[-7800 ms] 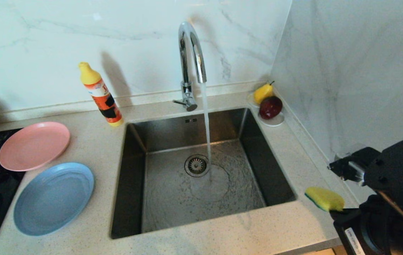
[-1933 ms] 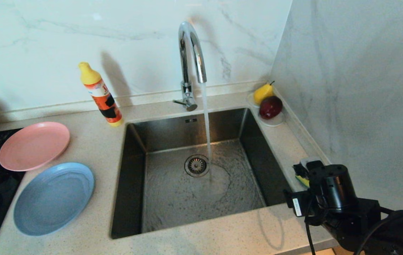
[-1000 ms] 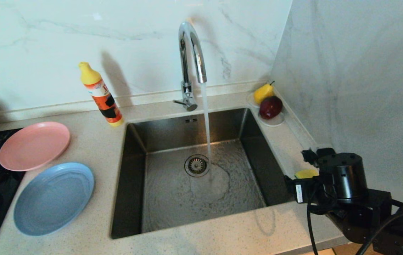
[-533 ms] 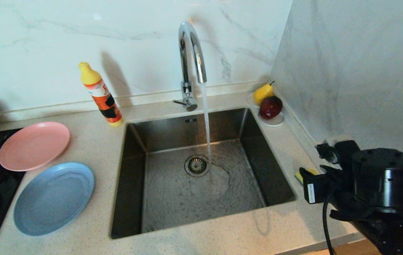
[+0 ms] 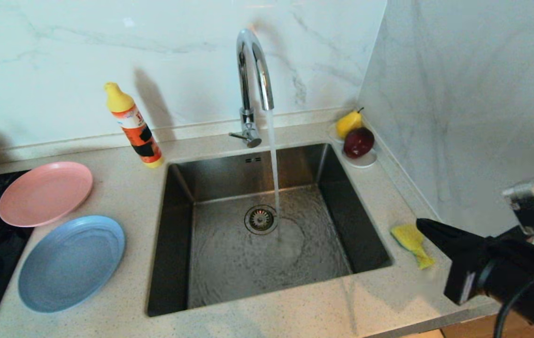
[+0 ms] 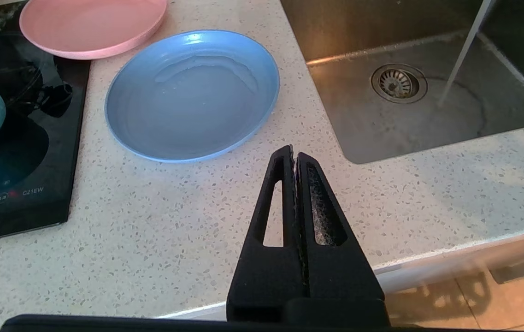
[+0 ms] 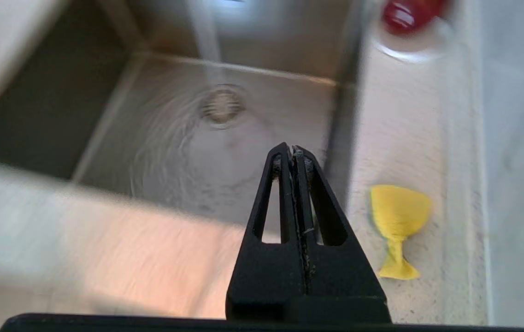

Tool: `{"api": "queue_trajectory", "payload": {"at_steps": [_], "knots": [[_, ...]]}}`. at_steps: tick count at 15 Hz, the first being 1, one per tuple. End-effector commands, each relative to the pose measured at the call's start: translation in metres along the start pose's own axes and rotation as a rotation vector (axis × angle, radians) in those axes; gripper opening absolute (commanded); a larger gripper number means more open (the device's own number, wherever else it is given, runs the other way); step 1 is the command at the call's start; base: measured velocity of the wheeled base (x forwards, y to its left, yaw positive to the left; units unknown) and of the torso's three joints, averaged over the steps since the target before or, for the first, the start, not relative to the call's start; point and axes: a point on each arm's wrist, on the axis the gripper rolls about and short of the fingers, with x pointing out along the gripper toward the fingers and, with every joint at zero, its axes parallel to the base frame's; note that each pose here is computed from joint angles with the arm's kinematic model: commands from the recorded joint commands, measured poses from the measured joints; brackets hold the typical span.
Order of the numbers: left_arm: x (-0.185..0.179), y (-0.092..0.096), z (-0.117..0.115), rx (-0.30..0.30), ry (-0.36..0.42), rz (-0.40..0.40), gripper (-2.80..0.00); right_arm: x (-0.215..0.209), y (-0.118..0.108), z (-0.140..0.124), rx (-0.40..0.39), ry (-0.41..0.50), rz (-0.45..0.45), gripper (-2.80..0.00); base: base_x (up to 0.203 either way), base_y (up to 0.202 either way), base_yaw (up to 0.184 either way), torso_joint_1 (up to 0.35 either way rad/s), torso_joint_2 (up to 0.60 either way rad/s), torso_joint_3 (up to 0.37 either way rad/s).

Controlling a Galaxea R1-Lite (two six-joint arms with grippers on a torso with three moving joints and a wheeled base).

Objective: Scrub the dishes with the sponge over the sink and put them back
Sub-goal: Turn off the faucet

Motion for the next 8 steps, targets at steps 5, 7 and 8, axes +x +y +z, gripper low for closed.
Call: {"api": "queue_trajectory", "payload": {"at_steps": [5, 7, 8], "knots": [[0.001, -0.001, -0.005, 0.0, 0.019, -0.002, -2.8, -0.083, -0.029, -0.014, -0.083, -0.205, 0.287, -2.8, 0.0, 0.0, 0.0, 0.0, 0.0, 0.0], [0.001, -0.001, -0.005, 0.0, 0.019, -0.002, -2.8, -0.094, -0.037, -0.021, -0.098, -0.235, 0.317, -2.8, 0.0, 0.0, 0.0, 0.0, 0.0, 0.0], [0.001, -0.001, -0.005, 0.0, 0.019, -0.002, -2.8, -0.099, -0.041, -0.025, -0.106, -0.245, 0.31, -2.8, 0.0, 0.0, 0.0, 0.0, 0.0, 0.0]]}}
